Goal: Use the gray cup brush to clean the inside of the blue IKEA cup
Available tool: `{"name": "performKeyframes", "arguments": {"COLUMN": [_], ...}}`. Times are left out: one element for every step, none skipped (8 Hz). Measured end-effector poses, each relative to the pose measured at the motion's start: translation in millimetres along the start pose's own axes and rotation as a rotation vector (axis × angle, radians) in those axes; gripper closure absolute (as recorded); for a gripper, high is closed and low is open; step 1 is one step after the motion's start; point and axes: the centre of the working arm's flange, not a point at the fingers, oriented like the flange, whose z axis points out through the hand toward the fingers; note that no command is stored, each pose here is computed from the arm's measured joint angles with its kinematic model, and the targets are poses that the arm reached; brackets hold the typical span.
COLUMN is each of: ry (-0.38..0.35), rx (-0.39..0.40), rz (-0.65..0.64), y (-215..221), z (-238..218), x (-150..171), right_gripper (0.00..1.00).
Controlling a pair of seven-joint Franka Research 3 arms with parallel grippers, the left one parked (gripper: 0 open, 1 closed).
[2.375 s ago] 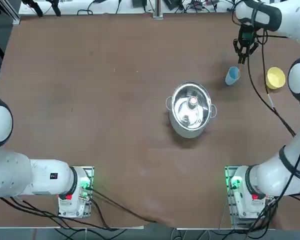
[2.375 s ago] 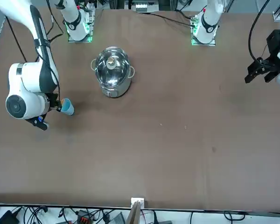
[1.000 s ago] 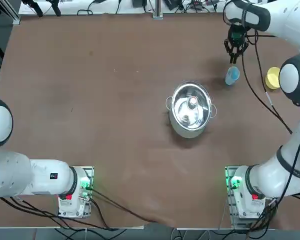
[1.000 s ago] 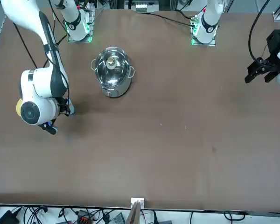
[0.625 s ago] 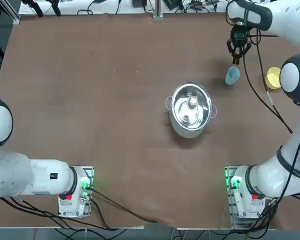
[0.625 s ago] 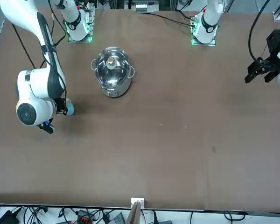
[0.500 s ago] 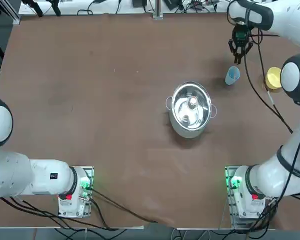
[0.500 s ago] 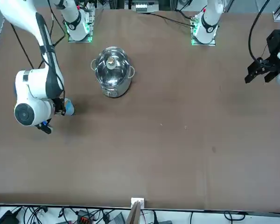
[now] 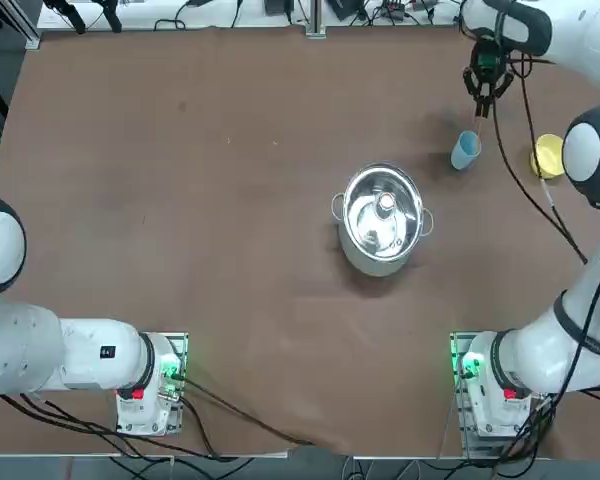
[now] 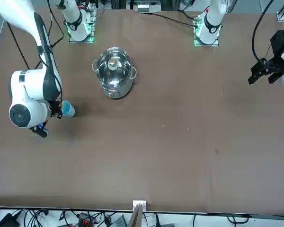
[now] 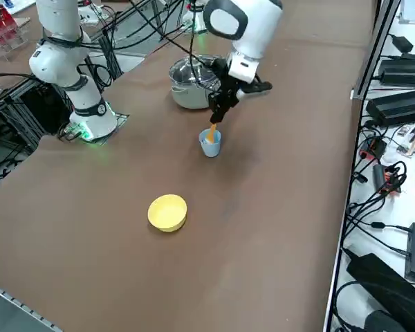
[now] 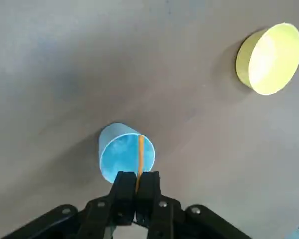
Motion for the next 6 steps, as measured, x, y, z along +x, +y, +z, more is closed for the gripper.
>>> {"name": "performKeyframes", "arguments": {"ry": [0.010, 0.007, 0.009, 0.012, 0.019, 0.036], "rx": [0.006, 0.003, 0.000, -0.009, -0.036, -0.095], "rz": [-0.002, -0.009, -0.036, -0.066, -0.076, -0.073], "y": [-0.3, 4.9, 16.1, 34.4, 59.2, 83.8], "z": [-15.1, -29.3, -46.0, -60.4, -64.6, -59.5], "x": [-1.8, -3.3, -2.7, 1.2, 11.4, 25.5], "right_gripper": [0.96, 0.96, 0.96, 0.96, 0.96, 0.96]}}
